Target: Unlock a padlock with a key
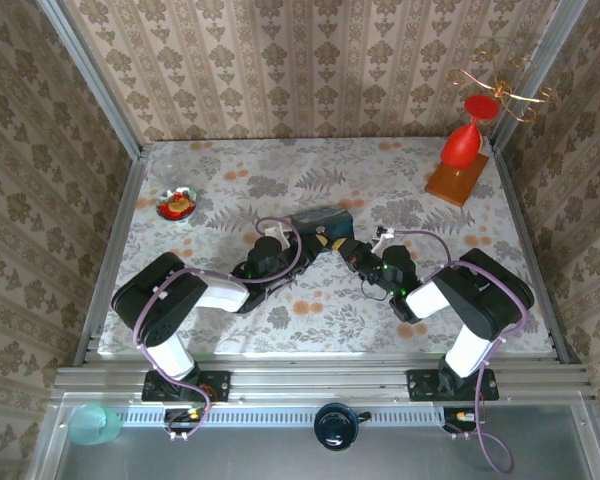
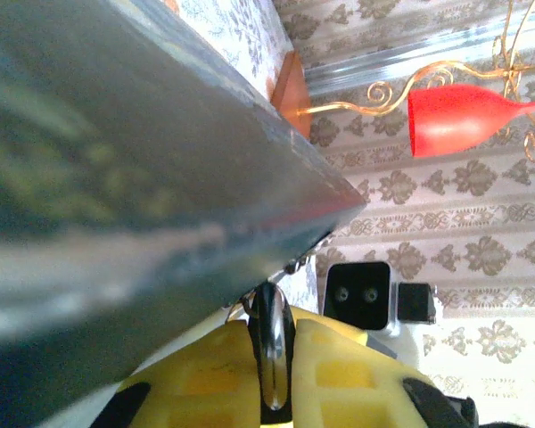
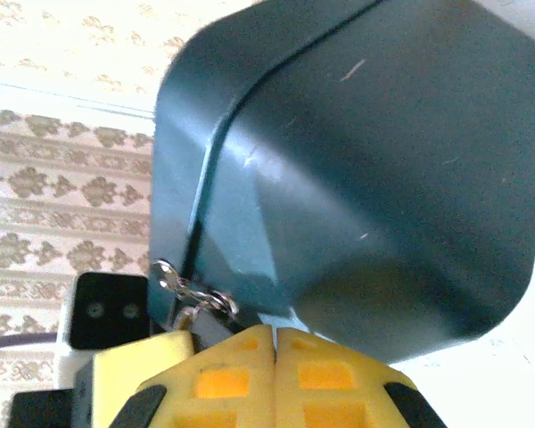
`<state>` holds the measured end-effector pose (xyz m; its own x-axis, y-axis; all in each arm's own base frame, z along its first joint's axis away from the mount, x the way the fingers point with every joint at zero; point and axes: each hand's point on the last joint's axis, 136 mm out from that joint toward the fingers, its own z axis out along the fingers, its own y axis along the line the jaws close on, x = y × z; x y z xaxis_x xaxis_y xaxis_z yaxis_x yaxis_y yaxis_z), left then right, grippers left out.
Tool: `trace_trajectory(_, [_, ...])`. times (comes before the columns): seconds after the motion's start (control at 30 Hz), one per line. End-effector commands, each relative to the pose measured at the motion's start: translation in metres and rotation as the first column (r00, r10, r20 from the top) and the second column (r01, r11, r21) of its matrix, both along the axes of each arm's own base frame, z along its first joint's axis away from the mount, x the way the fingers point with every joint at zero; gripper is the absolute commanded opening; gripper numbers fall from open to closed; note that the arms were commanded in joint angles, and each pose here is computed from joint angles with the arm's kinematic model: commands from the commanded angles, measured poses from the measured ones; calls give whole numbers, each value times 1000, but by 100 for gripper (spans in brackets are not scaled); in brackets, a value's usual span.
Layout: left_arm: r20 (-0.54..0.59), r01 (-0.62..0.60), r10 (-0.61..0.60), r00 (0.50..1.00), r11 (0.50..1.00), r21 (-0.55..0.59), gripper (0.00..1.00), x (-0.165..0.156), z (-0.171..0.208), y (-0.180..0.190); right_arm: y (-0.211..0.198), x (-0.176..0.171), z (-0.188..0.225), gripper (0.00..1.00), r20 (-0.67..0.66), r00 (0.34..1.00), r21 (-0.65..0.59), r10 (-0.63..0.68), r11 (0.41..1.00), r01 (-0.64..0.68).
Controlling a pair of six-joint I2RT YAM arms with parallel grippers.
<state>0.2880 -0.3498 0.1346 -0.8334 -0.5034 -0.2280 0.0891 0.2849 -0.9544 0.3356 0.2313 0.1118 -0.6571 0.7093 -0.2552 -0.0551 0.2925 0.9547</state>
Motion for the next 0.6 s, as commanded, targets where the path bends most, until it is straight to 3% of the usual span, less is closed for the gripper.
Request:
trace_trajectory(0.0, [128, 190, -172, 977, 971, -145, 0, -33, 58, -36, 36, -31, 16, 0, 58, 983, 11, 175, 984, -176])
trace_trajectory(0.37, [108, 198, -189, 976, 977, -82, 0, -40, 42, -32, 34, -27, 20, 0, 70, 980, 14, 188, 982, -190])
trace_trajectory(0.4, [98, 192, -185, 978, 979, -65, 0, -40, 37, -29, 34, -27, 21, 2, 73, 978, 15, 195, 980, -197])
trace_trajectory(0.47, [53, 165, -165, 985, 986, 6, 0, -38, 20, -21, 29, -28, 18, 18, 76, 978, -5, 193, 981, -193])
trace_trajectory(0.57, [24, 127, -132, 991, 980, 150, 0, -34, 7, -9, 14, -28, 6, 30, 88, 981, -115, 174, 980, -163])
